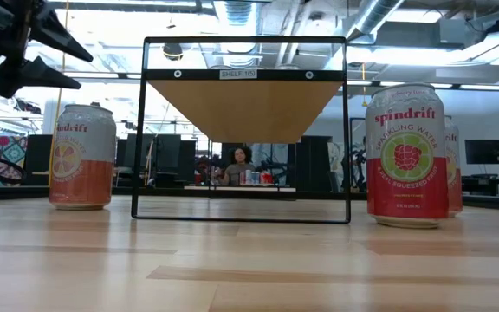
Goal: Place canned beverage on shelf
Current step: Put the top right orange-white soda can on the shelf
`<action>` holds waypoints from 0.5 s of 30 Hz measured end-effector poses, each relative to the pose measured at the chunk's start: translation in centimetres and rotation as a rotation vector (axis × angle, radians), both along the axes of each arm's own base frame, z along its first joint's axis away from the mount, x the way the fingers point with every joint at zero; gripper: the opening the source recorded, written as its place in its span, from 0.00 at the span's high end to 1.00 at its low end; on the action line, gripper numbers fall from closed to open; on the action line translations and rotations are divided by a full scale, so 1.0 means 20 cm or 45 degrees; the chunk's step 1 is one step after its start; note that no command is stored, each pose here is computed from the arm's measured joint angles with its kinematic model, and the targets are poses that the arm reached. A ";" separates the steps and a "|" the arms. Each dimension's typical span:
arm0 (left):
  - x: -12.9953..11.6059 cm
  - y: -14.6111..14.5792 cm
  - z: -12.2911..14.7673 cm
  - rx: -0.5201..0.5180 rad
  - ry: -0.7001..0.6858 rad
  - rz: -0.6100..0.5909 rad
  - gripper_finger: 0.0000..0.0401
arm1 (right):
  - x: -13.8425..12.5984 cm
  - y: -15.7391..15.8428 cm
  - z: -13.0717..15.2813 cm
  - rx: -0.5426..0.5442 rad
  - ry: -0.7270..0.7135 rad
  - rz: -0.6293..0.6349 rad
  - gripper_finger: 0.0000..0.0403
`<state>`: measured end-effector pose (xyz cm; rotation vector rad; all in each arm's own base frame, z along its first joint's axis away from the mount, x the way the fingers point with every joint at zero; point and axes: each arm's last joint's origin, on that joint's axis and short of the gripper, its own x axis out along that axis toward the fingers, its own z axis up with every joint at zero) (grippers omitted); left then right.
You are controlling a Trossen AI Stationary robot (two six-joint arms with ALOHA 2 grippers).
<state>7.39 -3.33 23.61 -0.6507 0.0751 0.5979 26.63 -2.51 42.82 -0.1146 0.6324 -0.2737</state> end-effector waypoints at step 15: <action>0.01 -0.03 0.00 0.018 0.147 -0.221 0.33 | -0.12 0.26 -0.20 0.339 0.599 -0.219 0.23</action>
